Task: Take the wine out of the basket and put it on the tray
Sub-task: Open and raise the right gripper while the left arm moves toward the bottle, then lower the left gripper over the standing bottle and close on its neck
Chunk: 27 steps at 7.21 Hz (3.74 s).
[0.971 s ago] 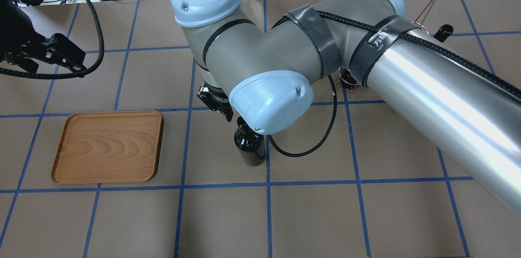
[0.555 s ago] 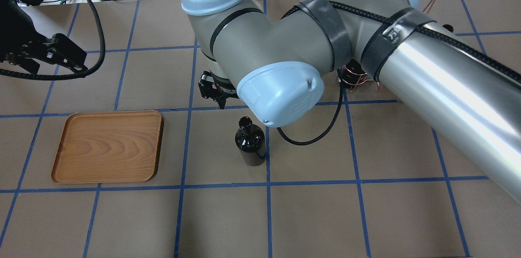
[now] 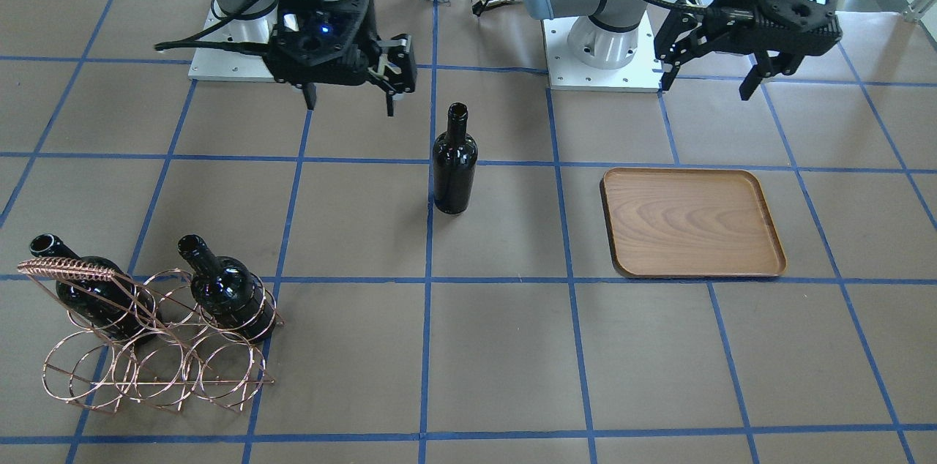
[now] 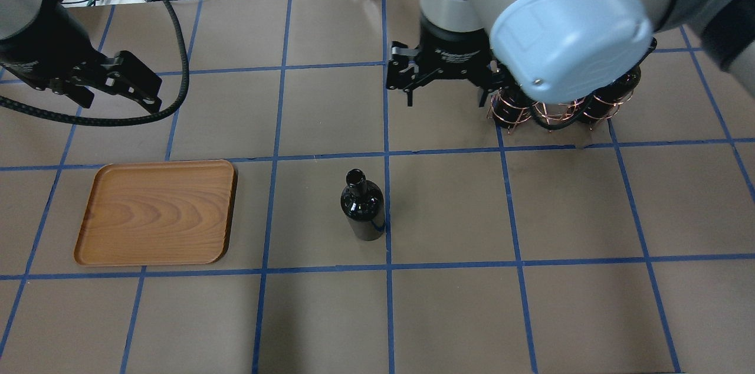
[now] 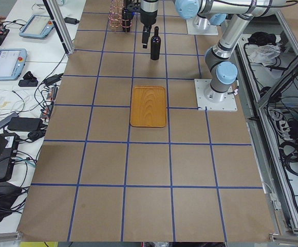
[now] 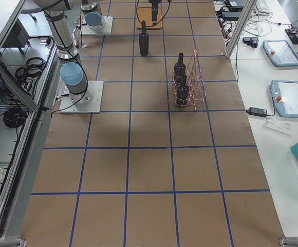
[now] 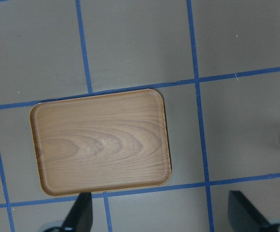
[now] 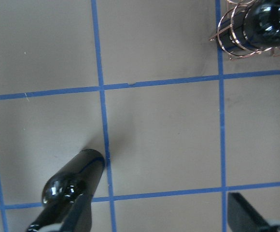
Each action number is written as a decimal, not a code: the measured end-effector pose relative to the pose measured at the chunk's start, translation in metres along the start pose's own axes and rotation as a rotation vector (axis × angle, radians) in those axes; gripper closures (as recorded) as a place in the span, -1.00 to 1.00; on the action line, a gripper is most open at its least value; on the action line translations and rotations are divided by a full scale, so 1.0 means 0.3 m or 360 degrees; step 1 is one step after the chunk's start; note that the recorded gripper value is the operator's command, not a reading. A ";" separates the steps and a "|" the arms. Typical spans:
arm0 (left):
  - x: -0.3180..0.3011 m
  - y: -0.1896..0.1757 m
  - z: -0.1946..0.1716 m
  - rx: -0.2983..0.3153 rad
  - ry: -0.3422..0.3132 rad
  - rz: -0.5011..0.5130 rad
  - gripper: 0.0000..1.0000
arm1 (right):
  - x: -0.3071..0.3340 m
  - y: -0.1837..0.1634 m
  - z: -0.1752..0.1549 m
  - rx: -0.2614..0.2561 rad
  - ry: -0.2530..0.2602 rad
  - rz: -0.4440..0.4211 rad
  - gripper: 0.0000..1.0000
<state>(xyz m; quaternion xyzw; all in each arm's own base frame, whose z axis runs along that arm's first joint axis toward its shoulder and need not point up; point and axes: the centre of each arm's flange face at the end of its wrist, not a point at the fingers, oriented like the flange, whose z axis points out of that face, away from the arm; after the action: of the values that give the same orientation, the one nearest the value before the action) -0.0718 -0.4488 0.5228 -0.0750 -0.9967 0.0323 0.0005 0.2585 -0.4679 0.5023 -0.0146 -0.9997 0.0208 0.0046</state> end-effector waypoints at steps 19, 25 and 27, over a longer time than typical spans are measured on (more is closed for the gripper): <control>0.858 -0.010 0.513 -0.0247 0.0130 0.0314 -0.53 | 0.256 0.000 -0.151 0.0092 0.0002 -0.0085 -1.00; 0.856 0.009 0.501 -0.0254 0.0119 0.0360 -0.33 | 0.290 -0.021 -0.198 0.0128 -0.0011 -0.0045 -1.00; 0.859 0.005 0.513 -0.0265 0.0125 0.0359 -0.14 | 0.300 -0.020 -0.201 0.0129 -0.0012 -0.0035 -1.00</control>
<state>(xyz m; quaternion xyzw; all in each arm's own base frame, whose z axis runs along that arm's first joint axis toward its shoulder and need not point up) -0.3273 -0.4188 0.3680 -0.1877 -0.9803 -0.0536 0.0298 0.1690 -0.4689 0.5635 -0.0033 -0.9981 0.0612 0.0018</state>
